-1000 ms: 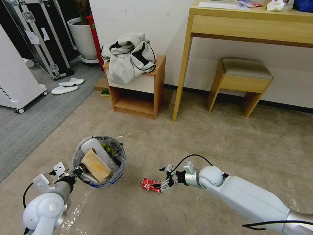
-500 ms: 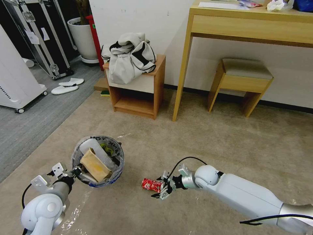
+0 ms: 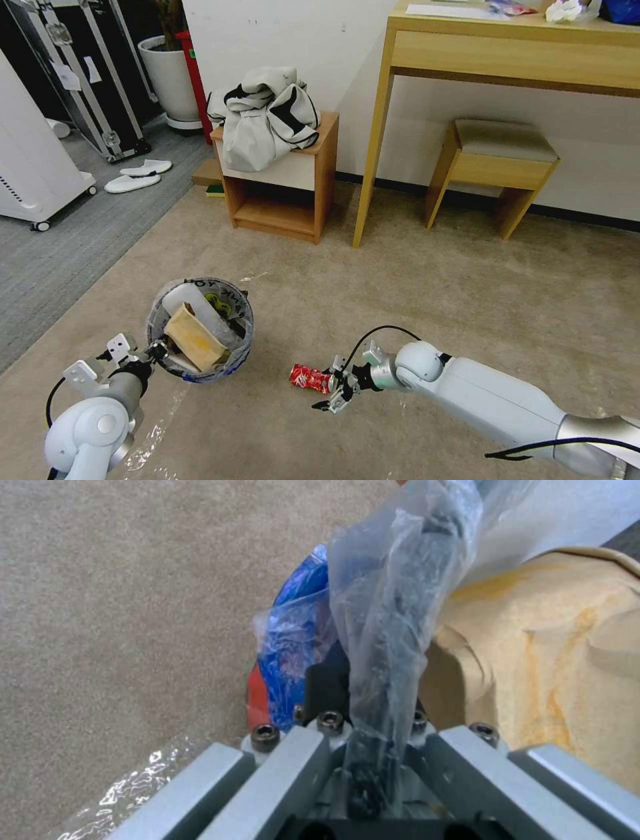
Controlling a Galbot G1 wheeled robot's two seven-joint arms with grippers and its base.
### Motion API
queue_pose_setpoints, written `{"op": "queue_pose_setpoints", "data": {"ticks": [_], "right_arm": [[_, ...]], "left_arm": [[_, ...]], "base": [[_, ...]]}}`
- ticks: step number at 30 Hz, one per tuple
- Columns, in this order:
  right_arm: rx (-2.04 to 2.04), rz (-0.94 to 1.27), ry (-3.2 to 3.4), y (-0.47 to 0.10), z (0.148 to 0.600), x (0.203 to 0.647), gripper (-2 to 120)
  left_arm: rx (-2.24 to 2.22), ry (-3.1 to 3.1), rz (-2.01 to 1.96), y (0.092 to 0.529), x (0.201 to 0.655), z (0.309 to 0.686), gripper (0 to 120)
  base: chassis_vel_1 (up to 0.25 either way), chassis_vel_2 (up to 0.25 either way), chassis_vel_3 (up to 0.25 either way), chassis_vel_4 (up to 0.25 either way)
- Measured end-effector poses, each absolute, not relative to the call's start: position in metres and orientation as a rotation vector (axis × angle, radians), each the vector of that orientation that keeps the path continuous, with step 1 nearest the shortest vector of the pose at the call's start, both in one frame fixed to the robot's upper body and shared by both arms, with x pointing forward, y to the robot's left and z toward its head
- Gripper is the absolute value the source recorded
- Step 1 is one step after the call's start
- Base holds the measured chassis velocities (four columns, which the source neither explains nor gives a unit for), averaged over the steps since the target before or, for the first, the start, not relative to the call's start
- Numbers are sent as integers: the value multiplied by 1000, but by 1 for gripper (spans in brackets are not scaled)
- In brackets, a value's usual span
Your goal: Pick up the trash bin and place the garbage on the floor into it.
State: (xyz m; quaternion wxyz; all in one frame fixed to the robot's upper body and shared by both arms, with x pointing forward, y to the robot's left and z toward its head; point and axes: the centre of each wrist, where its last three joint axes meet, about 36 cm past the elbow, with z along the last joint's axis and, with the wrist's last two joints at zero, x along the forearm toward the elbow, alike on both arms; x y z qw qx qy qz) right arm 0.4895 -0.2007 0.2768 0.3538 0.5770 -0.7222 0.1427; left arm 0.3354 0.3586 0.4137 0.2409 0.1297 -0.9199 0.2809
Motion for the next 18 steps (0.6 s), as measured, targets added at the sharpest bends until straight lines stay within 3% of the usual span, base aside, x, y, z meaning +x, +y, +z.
{"op": "queue_pose_setpoints", "data": {"ticks": [18], "right_arm": [[1438,364,-1905,-225,268,503,100]], "left_arm": [[341,-2508,759,351,335,403,0]], "base": [[0,0,0,0]]}}
